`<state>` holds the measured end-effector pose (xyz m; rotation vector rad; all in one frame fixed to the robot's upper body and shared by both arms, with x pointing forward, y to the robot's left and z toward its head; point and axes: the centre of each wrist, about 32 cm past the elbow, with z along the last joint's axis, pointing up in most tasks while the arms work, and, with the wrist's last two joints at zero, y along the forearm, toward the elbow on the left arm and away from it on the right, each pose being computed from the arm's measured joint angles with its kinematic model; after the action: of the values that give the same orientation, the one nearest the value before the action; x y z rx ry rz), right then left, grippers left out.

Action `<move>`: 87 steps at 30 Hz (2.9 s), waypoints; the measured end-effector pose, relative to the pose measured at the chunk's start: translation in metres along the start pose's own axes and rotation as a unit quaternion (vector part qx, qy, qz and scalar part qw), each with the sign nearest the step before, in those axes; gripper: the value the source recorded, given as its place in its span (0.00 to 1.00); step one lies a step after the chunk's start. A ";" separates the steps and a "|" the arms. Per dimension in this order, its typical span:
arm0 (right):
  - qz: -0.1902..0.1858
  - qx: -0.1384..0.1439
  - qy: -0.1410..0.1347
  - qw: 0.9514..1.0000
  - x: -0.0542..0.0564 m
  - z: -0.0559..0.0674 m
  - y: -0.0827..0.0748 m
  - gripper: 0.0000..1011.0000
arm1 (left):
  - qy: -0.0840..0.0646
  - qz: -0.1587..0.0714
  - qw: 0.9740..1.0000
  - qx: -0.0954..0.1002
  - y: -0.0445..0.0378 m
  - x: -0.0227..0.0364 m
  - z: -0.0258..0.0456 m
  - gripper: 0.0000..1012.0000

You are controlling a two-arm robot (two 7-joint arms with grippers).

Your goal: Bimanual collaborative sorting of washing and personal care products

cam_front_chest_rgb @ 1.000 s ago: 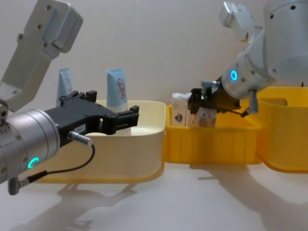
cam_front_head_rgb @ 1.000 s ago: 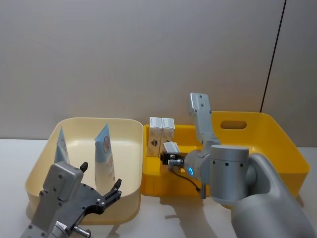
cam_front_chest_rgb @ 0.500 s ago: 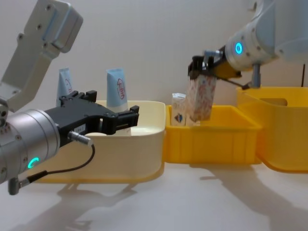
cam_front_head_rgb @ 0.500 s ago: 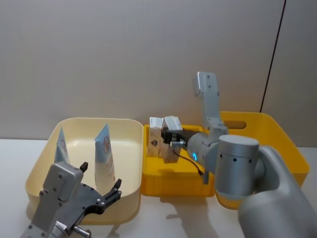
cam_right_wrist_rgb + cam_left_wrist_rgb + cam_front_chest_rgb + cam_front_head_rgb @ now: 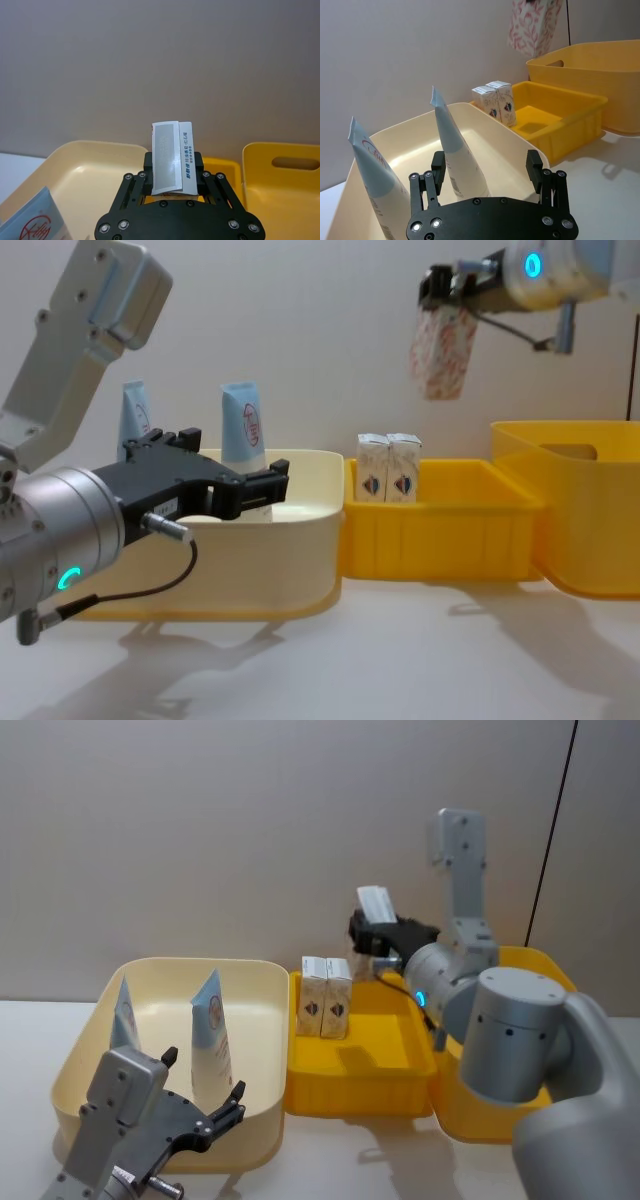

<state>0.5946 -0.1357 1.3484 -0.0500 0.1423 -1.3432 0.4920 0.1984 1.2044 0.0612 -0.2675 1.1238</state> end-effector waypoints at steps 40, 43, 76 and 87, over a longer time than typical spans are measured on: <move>-0.137 0.000 -0.048 0.989 0.123 0.002 -0.015 0.65 | 0.000 0.000 1.000 0.000 0.0000 0.0000 0.0000 0.99; -0.138 -0.008 -0.048 0.989 0.127 0.001 -0.013 0.75 | 0.000 0.000 1.000 0.000 0.0000 0.0000 0.0000 0.99; -0.144 -0.032 -0.047 0.988 0.143 -0.003 -0.010 0.99 | 0.056 -0.005 0.998 0.002 -0.0349 0.0175 -0.0011 0.99; -0.144 -0.033 -0.047 0.988 0.144 -0.003 -0.009 0.99 | 0.068 -0.009 0.998 0.004 -0.0495 0.0234 0.0002 0.99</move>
<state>0.6164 -0.2774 1.3360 -0.1964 0.1020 -1.6209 0.5458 0.1976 1.2145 -0.0057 -0.1419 1.1066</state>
